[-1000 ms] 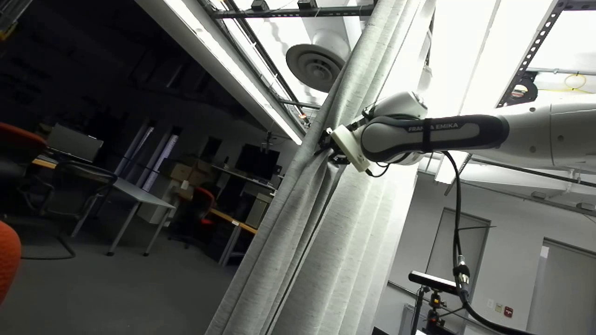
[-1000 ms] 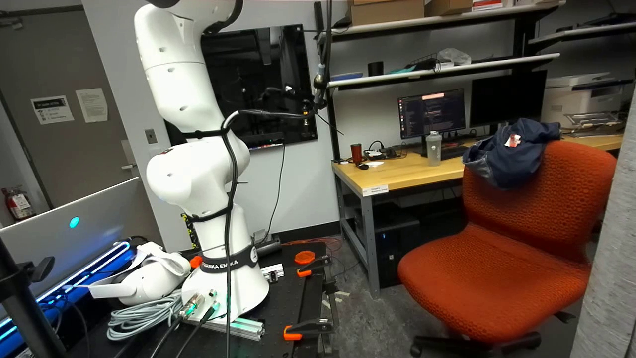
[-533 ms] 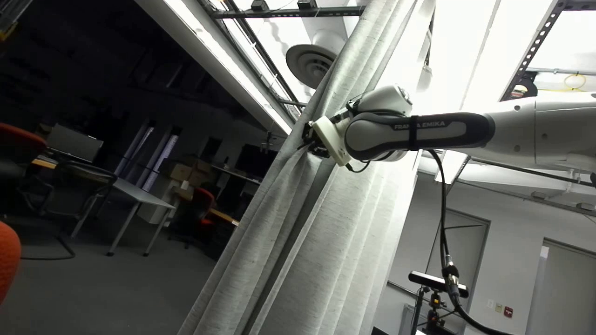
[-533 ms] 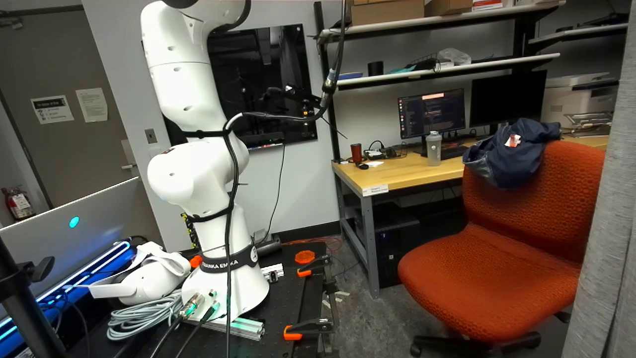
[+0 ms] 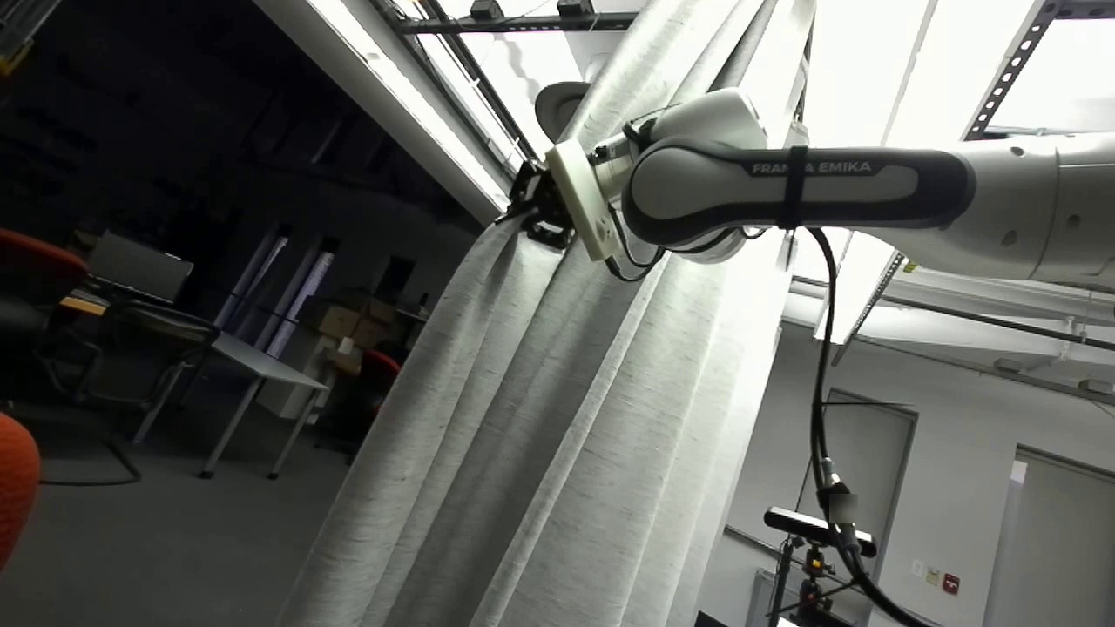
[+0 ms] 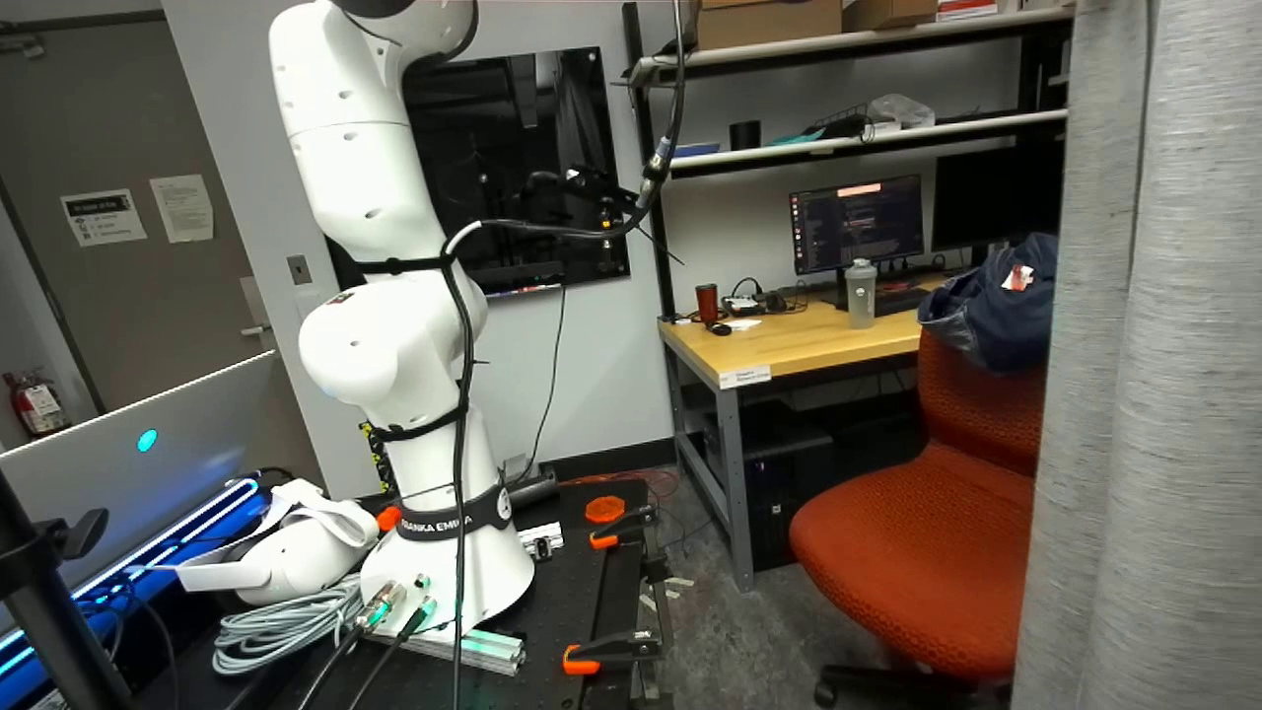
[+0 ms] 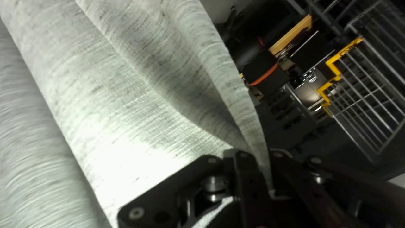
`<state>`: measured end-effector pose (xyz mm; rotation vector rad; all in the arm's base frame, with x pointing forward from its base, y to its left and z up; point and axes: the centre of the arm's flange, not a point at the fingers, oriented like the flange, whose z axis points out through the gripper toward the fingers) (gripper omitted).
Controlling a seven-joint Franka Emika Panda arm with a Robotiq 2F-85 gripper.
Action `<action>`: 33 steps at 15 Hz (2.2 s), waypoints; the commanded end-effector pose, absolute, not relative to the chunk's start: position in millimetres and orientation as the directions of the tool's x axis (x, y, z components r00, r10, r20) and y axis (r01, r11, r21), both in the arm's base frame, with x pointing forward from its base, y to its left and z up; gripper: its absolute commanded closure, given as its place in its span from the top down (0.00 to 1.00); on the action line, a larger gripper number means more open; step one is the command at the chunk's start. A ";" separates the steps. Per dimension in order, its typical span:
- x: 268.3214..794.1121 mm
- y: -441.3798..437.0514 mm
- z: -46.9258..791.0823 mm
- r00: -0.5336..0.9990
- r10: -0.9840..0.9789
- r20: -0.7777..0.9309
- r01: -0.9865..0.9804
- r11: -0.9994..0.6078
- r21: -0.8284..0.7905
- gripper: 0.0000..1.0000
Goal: Slide the curtain to the left
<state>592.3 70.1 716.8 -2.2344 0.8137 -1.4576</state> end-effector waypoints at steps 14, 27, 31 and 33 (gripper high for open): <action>330.2 352.4 699.4 0.563 -0.460 0.686 0.080 -0.796 -0.600 0.01; 145.3 482.8 678.4 0.671 -0.209 0.711 0.369 -0.739 -0.565 0.01; 91.5 506.4 700.7 0.666 -0.171 0.726 0.424 -0.714 -0.557 0.01; 63.0 521.0 696.2 0.670 -0.123 0.732 0.455 -0.711 -0.536 0.01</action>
